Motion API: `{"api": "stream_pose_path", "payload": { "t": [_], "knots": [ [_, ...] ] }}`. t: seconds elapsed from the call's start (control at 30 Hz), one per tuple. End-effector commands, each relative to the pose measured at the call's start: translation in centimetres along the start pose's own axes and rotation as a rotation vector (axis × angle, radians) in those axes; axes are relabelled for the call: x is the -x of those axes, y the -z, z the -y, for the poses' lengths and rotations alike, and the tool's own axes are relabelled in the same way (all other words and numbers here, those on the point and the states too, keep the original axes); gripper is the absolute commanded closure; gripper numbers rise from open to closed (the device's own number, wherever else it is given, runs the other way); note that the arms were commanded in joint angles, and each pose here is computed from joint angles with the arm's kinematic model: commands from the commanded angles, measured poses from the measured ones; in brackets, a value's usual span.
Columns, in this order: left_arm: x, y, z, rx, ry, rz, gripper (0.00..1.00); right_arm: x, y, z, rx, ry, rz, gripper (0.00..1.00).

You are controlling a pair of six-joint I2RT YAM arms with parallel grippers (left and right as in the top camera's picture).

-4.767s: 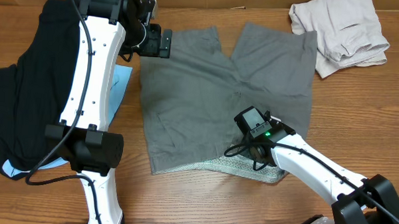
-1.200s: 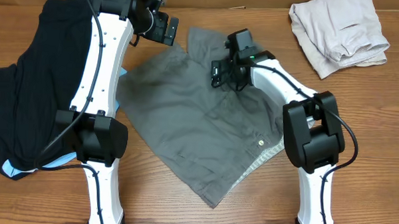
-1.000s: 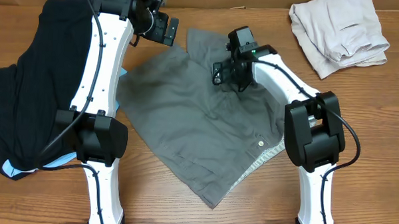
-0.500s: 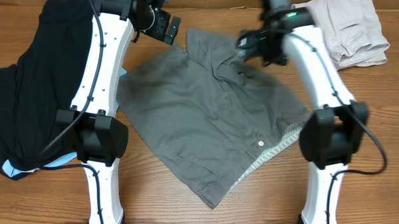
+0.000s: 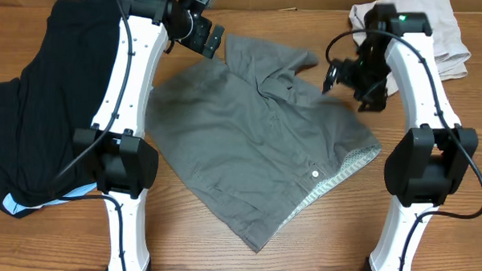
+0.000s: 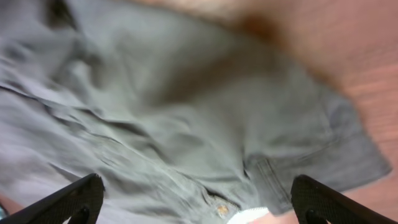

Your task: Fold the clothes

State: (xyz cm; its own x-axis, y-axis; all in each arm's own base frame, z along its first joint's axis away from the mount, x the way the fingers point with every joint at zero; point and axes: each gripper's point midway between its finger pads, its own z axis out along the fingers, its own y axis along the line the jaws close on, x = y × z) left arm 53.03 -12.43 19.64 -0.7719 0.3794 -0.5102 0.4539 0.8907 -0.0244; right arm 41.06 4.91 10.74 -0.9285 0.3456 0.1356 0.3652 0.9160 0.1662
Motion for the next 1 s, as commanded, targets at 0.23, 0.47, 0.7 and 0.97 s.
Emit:
{"api": "stream_pose_path", "payload": {
  "t": [0.23,0.47,0.7,0.97],
  "knots": [
    [-1.0,-0.7,0.0,-0.019,-0.007,-0.039,0.00,-4.4,-7.9,-0.4,-0.052,-0.031,-0.124,0.03],
    [-1.1,-0.7,0.2,-0.023,-0.007,-0.046,0.00,-4.3,-11.7,2.1,-0.103,-0.159,-0.094,0.04],
    [-1.4,-1.0,0.4,-0.028,-0.008,-0.058,0.00,-4.1,-13.3,7.2,-0.152,-0.271,-0.096,0.00],
    [-1.5,-1.4,0.6,-0.039,-0.008,-0.064,0.00,-2.8,-12.9,15.9,-0.134,-0.459,-0.100,0.00]
  ]
}}
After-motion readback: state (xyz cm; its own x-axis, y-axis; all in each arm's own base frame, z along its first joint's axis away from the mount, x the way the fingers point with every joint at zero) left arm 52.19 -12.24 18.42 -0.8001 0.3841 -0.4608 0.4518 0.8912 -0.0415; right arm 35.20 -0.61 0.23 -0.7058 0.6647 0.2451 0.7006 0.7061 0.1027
